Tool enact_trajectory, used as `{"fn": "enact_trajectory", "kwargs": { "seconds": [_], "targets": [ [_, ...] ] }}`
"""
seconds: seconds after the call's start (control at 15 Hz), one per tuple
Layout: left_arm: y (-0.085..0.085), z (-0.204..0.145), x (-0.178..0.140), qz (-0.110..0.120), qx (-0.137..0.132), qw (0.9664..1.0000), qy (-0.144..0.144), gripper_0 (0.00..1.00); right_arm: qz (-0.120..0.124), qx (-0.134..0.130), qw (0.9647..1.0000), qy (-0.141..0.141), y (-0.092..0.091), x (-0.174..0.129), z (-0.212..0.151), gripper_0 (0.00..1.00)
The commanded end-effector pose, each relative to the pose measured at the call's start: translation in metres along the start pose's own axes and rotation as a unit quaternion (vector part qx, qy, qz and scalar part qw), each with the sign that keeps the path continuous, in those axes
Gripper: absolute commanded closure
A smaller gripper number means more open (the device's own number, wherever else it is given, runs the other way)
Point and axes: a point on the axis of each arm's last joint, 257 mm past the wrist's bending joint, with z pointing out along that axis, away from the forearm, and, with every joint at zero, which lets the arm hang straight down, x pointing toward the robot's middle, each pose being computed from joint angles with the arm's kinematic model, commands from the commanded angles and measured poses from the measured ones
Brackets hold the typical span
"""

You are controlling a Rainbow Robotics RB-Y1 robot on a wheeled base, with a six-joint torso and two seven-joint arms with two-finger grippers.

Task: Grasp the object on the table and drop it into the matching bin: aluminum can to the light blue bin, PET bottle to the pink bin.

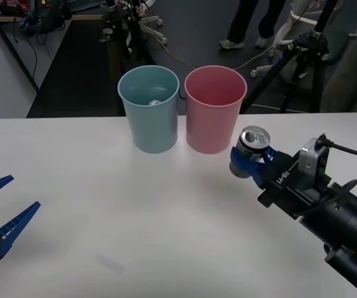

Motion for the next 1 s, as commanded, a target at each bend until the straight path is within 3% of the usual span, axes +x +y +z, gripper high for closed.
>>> {"fn": "enact_trajectory", "kwargs": {
  "seconds": [0.07,0.53,1.0],
  "targets": [
    [0.0,0.0,0.0,0.0,0.0,1.0,0.0,0.0,-0.001,0.007,0.9999,-0.014,0.002,-0.019,0.032,1.0],
    [0.0,0.0,0.0,0.0,0.0,1.0,0.0,0.0,0.002,0.008,0.9991,-0.042,0.011,-0.066,0.095,1.0],
    [0.0,0.0,0.0,0.0,0.0,1.0,0.0,0.0,0.011,0.029,0.9991,-0.03,-0.001,-0.07,0.163,1.0]
  ]
}}
